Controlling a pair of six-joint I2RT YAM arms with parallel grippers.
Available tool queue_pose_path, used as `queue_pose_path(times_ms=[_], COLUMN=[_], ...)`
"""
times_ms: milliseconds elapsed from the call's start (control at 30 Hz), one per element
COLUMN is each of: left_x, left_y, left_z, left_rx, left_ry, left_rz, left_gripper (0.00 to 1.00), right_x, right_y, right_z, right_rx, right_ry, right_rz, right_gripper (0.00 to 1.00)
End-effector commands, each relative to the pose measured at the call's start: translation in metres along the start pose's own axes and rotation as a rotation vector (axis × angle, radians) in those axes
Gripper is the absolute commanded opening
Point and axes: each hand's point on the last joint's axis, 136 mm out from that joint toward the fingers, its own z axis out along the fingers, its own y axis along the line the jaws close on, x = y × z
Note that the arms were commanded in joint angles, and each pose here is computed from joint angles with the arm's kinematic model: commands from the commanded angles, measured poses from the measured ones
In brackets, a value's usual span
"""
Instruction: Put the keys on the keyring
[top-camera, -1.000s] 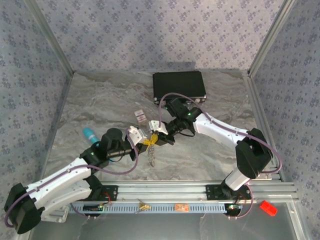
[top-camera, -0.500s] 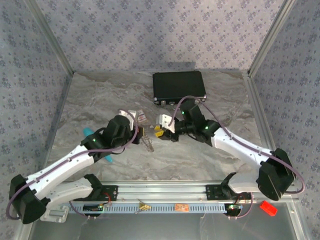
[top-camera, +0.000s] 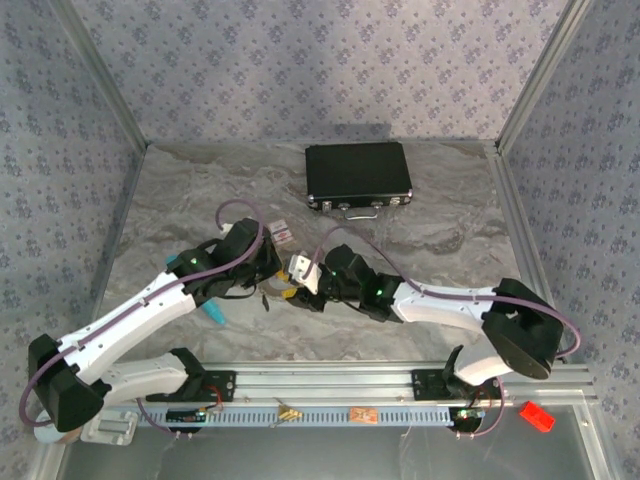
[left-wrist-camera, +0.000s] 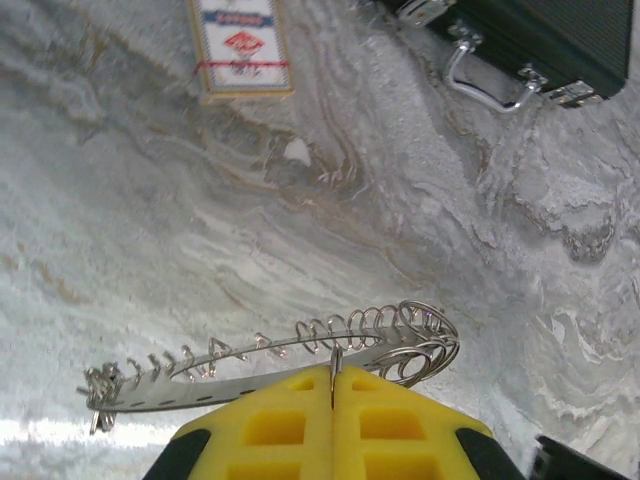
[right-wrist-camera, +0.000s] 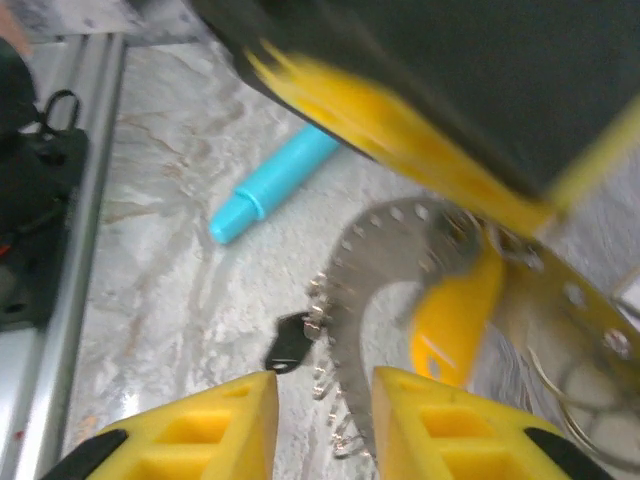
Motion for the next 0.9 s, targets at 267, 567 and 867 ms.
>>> queue_pose_path(times_ms=[267,567,867], left_x=[0.000,0.003,0.006], left_y=[-0.005,-0.005,-0.001], left_z=[-0.021,-0.022,-0.019], left_rx=[0.032,0.053,0.058], left_ry=[0.020,0.027,0.032], left_rz=[-0.147,-0.231,-0.304], left_gripper=[0.00,0.00,0.00], right_x=[-0.015,-0.028,-0.037], right_y=[-0.015,-0.013,-0.009], right_z=[0.012,0.024,0.027], right_rx=[0.048,0.021,-0.008], right_ry=[-0.130,-0.190,-0.224], right_rz=[0.125,0.136,0.130], right_gripper=[0.51,0.52,0.39])
